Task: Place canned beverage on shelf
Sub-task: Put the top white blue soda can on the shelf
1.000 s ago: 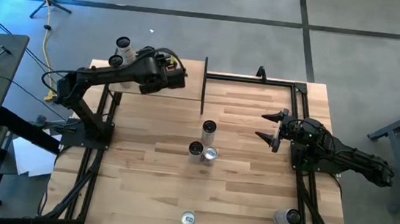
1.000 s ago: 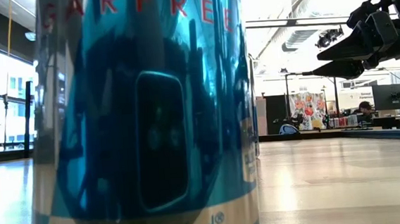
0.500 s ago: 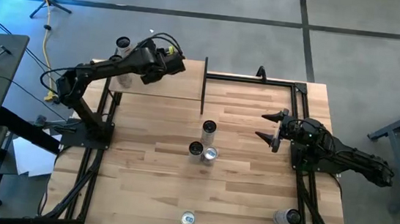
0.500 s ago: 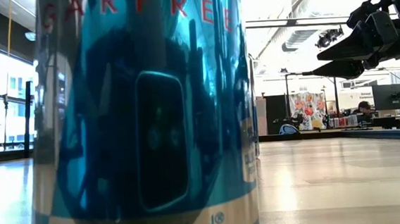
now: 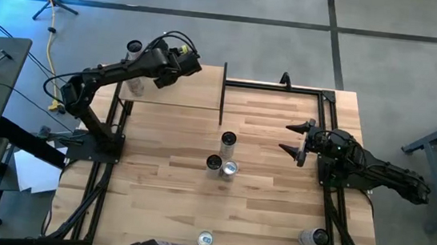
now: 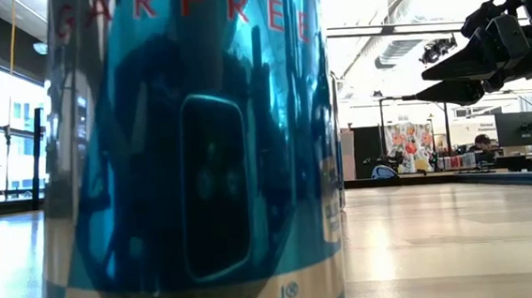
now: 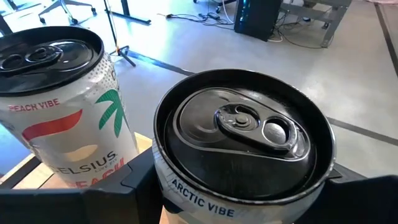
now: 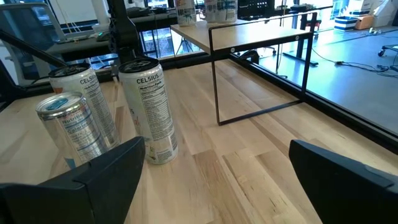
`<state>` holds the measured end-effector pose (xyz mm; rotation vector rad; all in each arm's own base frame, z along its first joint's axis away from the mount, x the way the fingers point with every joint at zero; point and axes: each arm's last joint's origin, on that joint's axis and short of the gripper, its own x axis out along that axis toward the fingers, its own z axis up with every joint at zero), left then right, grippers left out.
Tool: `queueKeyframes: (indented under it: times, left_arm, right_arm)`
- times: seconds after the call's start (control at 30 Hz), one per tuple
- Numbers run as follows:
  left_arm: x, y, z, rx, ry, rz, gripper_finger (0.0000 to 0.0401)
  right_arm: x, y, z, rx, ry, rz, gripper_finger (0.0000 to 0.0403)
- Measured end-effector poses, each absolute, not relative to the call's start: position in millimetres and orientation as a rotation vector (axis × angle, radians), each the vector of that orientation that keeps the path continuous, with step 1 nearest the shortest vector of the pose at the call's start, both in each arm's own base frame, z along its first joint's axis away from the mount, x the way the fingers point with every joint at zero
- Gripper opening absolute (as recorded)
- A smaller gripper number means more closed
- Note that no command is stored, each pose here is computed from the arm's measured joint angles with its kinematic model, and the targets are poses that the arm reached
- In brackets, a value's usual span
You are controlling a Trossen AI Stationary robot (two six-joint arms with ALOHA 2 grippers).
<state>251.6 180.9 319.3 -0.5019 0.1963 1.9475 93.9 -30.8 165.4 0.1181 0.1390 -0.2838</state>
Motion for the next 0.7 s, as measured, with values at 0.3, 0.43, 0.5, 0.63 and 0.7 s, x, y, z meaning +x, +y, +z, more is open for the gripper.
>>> queueKeyframes:
  times: [0.3,0.43,0.5,0.63,0.7]
  left_arm:
    - [248,185,319,-0.499,0.19,1.967,0.022]
    - [247,188,320,-0.494,0.184,1.979,0.022]
    - [246,188,319,-0.496,0.185,1.981,0.022]
    - [247,189,313,-0.475,0.188,1.991,0.022]
    - [248,190,305,-0.444,0.166,2.002,0.0221]
  right_arm:
    - [94,-31,165,0.118,0.139,-0.284,0.0387]
    - [94,-31,165,0.118,0.139,-0.284,0.0387]
    - [94,-31,165,0.118,0.138,-0.284,0.0387]
    - [94,-31,165,0.118,0.139,-0.284,0.0387]
    - [94,-31,165,0.118,0.139,-0.283,0.0387]
